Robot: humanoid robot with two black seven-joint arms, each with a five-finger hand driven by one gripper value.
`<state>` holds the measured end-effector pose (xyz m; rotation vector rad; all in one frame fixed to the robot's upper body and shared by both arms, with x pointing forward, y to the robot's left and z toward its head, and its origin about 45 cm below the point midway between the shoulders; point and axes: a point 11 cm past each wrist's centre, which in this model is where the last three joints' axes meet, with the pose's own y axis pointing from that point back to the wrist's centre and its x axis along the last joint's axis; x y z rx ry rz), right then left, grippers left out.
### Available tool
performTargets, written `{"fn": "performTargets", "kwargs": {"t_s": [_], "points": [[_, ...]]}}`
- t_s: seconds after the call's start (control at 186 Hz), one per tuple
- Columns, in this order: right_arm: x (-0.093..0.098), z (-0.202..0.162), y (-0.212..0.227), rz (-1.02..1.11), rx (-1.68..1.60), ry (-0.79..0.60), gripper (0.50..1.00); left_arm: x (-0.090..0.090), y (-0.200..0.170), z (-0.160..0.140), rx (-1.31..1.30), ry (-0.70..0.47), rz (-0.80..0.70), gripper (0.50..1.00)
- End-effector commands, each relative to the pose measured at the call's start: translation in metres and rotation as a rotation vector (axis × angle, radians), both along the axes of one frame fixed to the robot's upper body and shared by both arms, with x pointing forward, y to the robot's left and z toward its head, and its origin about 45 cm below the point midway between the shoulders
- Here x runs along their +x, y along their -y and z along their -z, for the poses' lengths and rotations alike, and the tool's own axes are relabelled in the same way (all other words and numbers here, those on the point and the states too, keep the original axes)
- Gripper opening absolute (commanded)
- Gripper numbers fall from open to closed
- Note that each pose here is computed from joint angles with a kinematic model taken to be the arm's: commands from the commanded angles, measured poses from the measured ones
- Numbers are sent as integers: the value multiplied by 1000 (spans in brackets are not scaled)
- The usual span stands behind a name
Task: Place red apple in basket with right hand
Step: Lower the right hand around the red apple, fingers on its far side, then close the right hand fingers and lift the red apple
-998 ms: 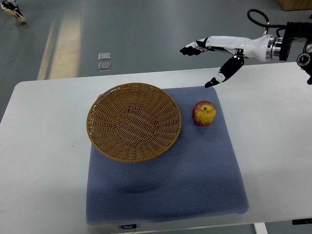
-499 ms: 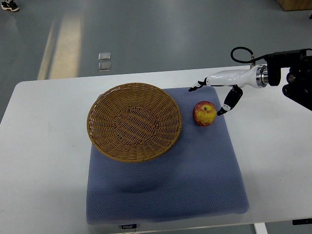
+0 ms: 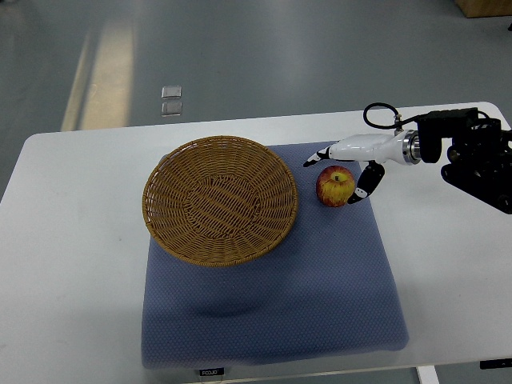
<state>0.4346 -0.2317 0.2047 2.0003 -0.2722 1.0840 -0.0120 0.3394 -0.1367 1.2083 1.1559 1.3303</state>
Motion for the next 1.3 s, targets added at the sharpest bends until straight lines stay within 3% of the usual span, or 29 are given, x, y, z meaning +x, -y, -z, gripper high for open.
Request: {"fn": "performTargets", "kwargs": {"t_s": [0.0,0.193,0.488,0.638,0.687,0.692,0.869,1.078,1.293], "points": [[-2,6,-5,-15,-12,-5,917,0,0,0,0,0,0,1000],[6,9,1,18,-15,34,915,0,0,0,-1,0,0,1000],[3,14,-1,6,-27,21,897,0,0,0,0,0,0,1000],[2,15,0,-3,-36,15,795,0,0,0,0,0,0,1000],[2,15,0,-3,-36,15,795,0,0,0,0,0,0,1000],[2,15,0,-5,-37,13,766,0,0,0,0,0,0,1000],[3,13,-1,-7,-37,16,668,0,0,0,0,0,0,1000],[5,9,0,-4,-37,24,666,0,0,0,0,0,0,1000],[25,-32,-3,-5,-32,106,672,0,0,0,0,0,0,1000]]}}
